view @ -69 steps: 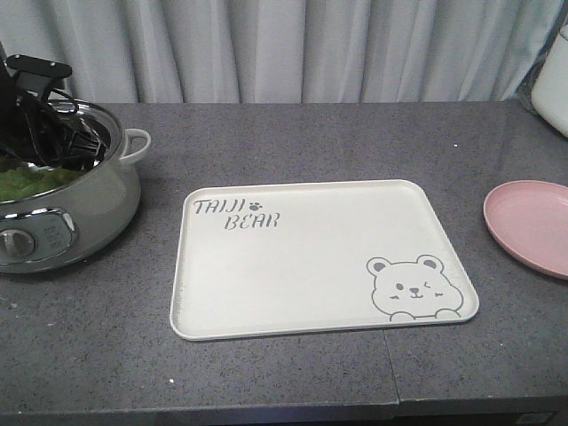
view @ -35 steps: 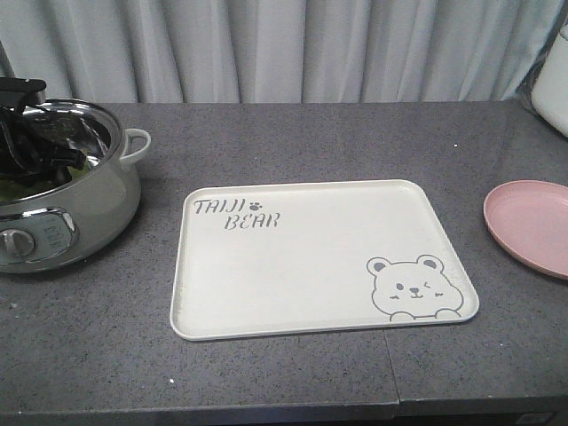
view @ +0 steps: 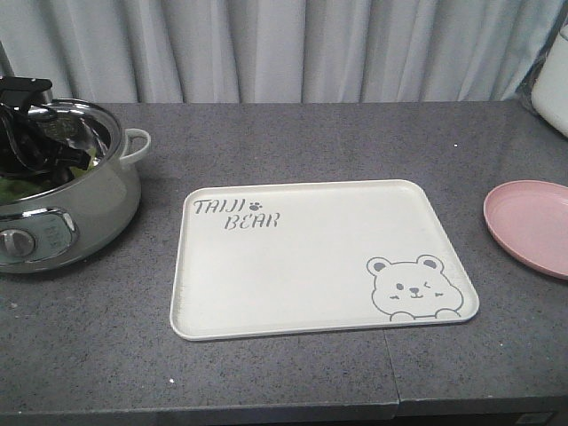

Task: Transfer vegetables to tray and serve
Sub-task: 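Lift the lettuce leaf out and carry it over the cream tray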

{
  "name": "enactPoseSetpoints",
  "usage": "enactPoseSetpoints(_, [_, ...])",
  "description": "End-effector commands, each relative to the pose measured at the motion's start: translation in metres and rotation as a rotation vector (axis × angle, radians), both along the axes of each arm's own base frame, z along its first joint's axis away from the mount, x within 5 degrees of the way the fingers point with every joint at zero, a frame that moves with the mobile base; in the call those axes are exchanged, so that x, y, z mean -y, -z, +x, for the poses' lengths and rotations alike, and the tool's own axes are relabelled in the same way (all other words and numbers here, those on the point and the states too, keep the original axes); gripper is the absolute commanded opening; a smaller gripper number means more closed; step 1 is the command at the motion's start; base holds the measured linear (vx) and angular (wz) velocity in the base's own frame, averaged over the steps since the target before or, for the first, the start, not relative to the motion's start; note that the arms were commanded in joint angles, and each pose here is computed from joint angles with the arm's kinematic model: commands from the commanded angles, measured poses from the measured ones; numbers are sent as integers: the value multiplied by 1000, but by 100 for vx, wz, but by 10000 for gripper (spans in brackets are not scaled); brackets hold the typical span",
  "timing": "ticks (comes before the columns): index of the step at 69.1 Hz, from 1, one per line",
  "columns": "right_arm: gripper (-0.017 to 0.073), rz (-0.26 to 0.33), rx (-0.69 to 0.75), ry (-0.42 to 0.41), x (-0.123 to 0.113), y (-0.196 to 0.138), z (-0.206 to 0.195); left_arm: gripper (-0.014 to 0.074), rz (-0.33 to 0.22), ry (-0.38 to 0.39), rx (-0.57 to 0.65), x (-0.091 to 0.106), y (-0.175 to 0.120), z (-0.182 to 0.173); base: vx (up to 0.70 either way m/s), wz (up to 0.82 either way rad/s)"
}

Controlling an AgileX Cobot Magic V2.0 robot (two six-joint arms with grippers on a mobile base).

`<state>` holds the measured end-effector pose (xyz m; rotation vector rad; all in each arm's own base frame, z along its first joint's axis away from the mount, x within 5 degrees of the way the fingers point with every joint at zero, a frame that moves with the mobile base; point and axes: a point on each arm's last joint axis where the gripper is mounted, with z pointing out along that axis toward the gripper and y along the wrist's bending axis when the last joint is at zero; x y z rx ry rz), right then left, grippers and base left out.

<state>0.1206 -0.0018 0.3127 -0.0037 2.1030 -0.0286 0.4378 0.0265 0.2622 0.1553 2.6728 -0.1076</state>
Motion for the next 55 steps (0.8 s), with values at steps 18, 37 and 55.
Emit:
enactPoseSetpoints(18, [462,-19,90,-6,0,-15,4,-8,-11,-3,121,3,-42,-9,0,0])
enactPoseSetpoints(37, [462,-19,90,-6,0,-15,4,-7,18,-2,238,4,-87,-30,0,0])
enactPoseSetpoints(55, [462,-19,90,-6,0,-15,4,-7,23,9,374,11,-145,-69,0,0])
